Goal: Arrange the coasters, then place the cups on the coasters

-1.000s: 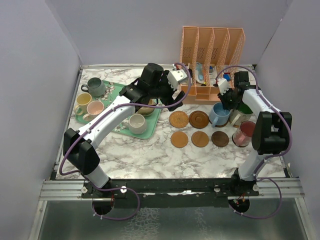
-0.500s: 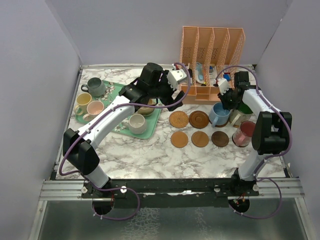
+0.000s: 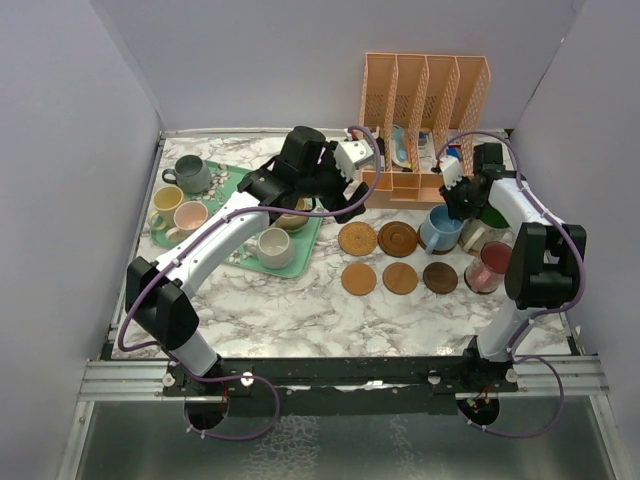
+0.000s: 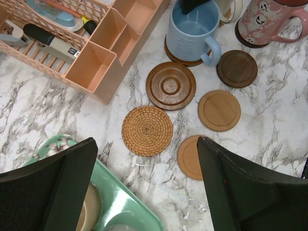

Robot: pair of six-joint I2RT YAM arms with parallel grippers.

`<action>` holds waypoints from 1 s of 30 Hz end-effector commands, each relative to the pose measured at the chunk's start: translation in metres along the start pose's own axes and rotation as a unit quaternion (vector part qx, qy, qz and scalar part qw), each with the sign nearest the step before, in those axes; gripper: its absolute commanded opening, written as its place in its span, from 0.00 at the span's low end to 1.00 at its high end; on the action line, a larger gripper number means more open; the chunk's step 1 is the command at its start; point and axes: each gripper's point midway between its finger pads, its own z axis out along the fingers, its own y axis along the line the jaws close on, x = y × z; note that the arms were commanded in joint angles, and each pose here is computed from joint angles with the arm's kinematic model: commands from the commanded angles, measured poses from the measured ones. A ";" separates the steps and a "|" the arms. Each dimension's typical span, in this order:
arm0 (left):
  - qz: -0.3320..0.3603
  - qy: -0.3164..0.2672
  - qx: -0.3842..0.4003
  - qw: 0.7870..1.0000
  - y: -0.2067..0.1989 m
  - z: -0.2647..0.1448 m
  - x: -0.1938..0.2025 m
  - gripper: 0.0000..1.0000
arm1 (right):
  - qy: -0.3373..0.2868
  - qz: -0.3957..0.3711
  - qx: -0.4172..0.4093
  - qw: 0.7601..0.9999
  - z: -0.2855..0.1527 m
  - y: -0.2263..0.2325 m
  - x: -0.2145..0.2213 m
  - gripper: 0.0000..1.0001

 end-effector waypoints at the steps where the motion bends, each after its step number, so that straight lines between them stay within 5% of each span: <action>1: 0.010 -0.019 0.013 1.000 -0.007 -0.012 -0.011 0.89 | -0.028 -0.003 -0.007 1.000 -0.010 -0.003 -0.014 0.01; 14: 0.010 -0.019 0.016 1.000 -0.008 -0.011 -0.011 0.89 | -0.026 0.002 -0.024 0.999 -0.001 0.002 -0.011 0.02; 30: 0.009 -0.019 0.019 1.000 -0.009 -0.010 -0.010 0.89 | -0.037 -0.007 -0.021 0.999 -0.011 -0.005 -0.025 0.19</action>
